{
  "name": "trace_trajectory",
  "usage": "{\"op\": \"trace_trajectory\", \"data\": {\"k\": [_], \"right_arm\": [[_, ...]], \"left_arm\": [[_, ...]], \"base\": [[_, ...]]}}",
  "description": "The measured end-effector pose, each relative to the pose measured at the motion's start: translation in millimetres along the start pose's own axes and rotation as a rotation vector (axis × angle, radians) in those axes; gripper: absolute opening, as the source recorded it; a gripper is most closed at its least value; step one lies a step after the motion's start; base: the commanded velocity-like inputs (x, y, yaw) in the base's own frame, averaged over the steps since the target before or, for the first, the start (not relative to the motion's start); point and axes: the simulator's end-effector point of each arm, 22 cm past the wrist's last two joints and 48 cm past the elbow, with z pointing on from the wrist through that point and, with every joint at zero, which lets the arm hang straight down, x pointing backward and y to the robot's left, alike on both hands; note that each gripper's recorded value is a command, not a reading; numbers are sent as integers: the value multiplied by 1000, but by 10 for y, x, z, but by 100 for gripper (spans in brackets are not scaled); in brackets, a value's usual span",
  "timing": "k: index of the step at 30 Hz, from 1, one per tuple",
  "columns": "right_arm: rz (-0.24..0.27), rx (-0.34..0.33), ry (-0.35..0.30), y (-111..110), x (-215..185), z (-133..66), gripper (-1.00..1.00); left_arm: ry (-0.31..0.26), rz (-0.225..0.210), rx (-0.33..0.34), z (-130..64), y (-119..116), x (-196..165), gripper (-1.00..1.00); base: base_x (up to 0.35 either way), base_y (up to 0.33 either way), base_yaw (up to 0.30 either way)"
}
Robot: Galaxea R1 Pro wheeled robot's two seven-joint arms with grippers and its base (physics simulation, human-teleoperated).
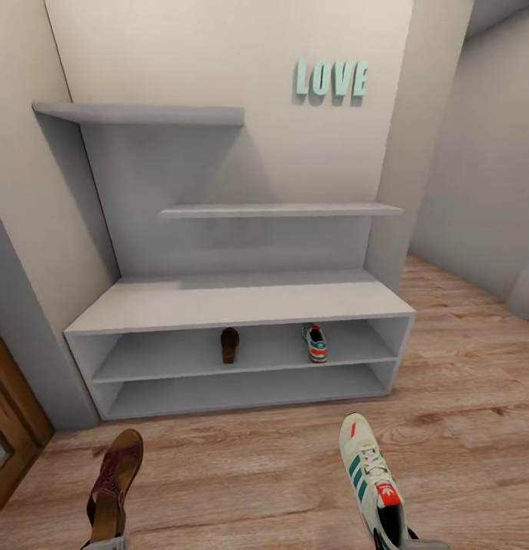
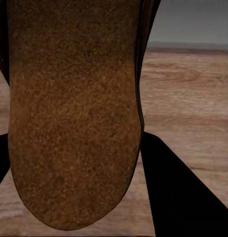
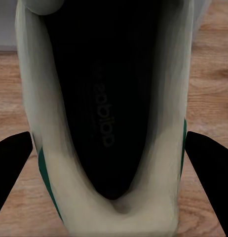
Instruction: Pick up the two gym shoes and the two sandals from the corridor floor and place them onto the hallstand (shoe rack) in the corridor, making sure they are on the rack and not on the floor. Arrange them so the two gym shoes are next to each other and the two sandals are next to each other.
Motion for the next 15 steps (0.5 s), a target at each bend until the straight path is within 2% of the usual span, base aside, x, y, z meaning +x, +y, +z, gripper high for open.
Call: {"op": "trace_trajectory", "data": {"k": [11,15], "right_arm": [[0,0,0,-4,0,0,-100],[1,4,0,-19,0,0,-100]], "left_arm": [[-5,8,17,56,-76,-66,-100],[11,1,24,172,-131,-162,-100]], "base": [[0,0,-2],[0,0,0]]}}
